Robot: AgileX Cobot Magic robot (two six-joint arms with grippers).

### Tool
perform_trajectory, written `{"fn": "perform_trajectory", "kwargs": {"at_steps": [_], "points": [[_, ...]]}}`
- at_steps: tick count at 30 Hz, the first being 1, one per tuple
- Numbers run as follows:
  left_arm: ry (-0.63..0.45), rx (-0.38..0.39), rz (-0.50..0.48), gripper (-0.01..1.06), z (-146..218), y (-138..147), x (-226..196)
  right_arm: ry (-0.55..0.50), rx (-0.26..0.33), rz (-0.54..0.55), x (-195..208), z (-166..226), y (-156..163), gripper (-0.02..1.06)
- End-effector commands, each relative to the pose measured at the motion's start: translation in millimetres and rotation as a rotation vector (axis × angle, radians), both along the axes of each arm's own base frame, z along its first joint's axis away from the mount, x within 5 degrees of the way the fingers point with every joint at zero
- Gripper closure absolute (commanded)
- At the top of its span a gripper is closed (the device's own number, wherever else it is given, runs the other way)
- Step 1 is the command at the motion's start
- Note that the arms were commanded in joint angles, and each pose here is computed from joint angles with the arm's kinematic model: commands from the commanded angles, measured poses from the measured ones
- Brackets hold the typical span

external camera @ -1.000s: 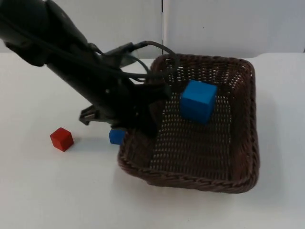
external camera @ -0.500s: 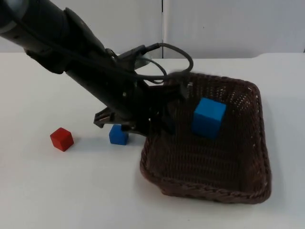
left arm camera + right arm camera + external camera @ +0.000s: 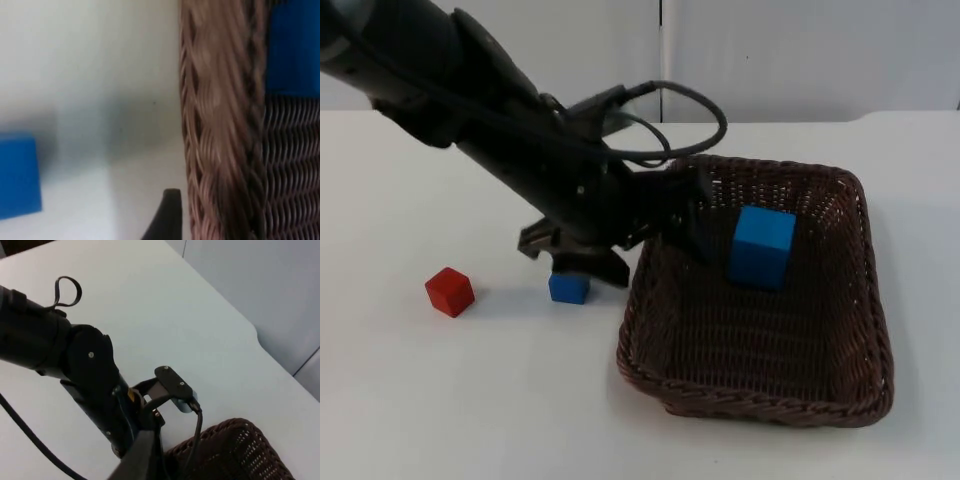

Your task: Pick up the basket with the left hand and place the largest block into the basket with the right hand.

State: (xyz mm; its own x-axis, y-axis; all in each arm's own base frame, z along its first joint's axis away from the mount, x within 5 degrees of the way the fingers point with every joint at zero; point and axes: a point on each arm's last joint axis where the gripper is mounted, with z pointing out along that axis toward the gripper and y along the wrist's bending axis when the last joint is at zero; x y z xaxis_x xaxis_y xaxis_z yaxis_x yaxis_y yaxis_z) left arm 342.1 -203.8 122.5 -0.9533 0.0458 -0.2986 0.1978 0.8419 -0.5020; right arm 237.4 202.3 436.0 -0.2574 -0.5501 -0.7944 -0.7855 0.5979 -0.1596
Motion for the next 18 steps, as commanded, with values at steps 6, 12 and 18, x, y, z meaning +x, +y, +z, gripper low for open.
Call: {"fn": "perform_trajectory", "kwargs": {"at_steps": [6,12,18], "points": [[-0.152,0.052,-0.027,0.27,32.6,16.2,8.7,-0.037,0.036,-0.015,-20.2,9.4,-19.0,0.13],[-0.213,0.059,-0.026,0.27,58.2,33.4,10.9,-0.081,0.084,-0.026,-39.8,13.5,-35.0,0.13],[-0.309,0.066,-0.099,0.27,99.9,35.5,-3.2,-0.091,0.124,-0.044,-61.9,11.9,-52.8,0.13]]}}
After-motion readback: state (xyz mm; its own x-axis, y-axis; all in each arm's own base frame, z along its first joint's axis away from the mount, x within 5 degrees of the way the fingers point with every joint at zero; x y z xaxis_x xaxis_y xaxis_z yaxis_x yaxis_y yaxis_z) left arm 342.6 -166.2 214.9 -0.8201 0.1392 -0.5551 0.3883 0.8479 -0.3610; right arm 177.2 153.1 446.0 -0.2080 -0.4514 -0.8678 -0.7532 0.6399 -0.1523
